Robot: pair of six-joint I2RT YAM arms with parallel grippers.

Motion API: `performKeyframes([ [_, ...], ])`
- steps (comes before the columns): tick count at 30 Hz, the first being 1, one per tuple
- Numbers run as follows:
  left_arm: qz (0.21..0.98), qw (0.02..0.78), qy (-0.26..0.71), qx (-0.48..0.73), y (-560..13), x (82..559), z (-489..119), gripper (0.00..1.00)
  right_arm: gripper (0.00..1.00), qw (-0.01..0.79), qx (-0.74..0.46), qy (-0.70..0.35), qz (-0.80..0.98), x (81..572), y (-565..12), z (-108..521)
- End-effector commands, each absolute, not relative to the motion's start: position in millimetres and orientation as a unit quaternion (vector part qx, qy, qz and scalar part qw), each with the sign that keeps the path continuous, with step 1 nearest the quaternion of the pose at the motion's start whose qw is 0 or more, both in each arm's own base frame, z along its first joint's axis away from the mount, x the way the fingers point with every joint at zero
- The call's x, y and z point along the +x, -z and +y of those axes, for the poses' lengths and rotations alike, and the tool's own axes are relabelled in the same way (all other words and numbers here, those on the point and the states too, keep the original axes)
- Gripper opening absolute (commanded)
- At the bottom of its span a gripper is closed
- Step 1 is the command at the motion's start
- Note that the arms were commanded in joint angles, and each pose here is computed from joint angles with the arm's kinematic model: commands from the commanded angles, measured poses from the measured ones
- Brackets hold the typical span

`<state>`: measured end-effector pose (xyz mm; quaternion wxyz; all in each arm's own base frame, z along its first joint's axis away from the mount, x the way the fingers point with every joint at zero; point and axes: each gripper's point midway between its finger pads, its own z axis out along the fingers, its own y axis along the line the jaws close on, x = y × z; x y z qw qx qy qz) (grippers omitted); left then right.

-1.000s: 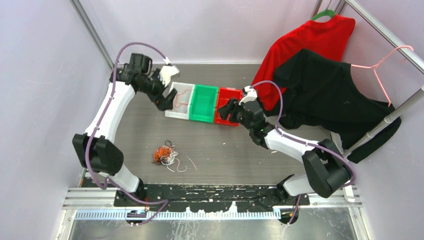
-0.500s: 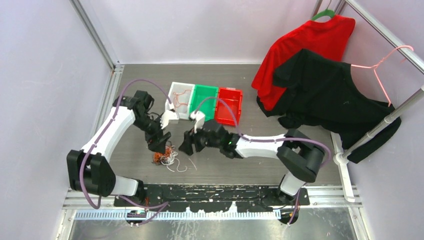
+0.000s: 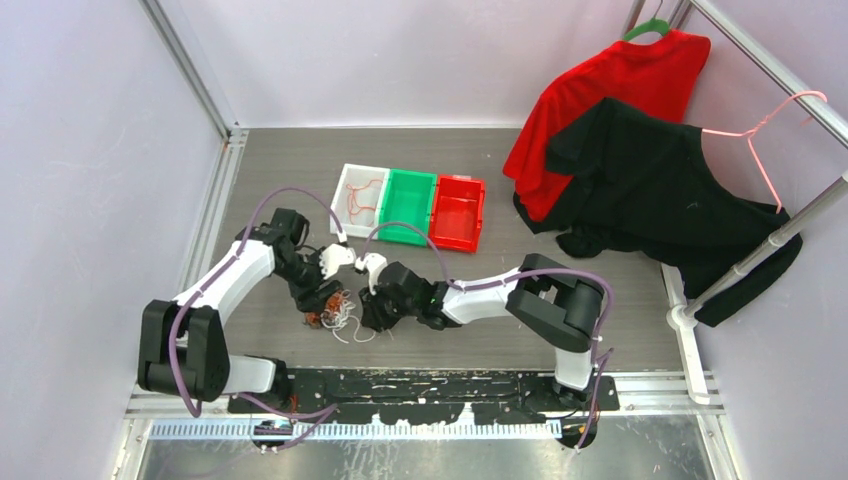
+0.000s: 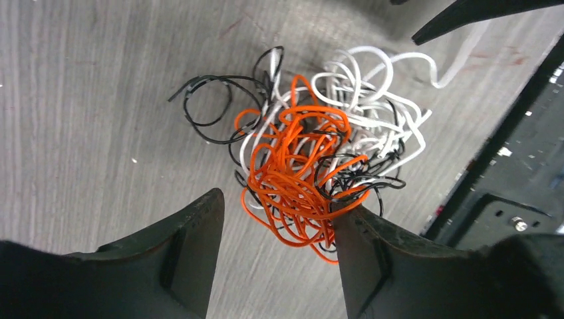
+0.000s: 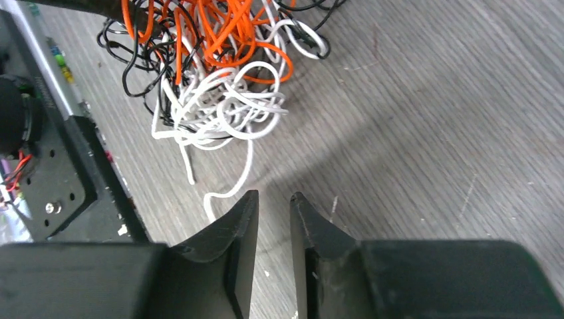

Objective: Untangle the cables

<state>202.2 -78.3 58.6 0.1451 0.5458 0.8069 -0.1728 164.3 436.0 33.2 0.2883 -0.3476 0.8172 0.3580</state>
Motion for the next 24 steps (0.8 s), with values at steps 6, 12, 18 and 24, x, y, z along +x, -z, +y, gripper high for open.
performKeyframes([
  [6, 0.801, 0.219, 0.147, 0.537, -65, 245, -90, 0.39, 0.11, 0.365, -0.319, -0.371, 0.792, 194, -77, 447],
  [12, 0.801, 0.238, 0.168, 0.523, -93, 254, -101, 0.01, 0.09, 0.401, -0.274, -0.356, 0.798, 224, -97, 422],
  [18, 0.803, 0.257, 0.220, 0.491, -130, 248, -126, 0.00, 0.18, 0.451, -0.240, -0.342, 0.788, 251, -127, 398],
  [24, 0.807, 0.269, 0.248, 0.464, -150, 241, -145, 0.00, 0.51, 0.465, -0.242, -0.366, 0.769, 251, -144, 396],
])
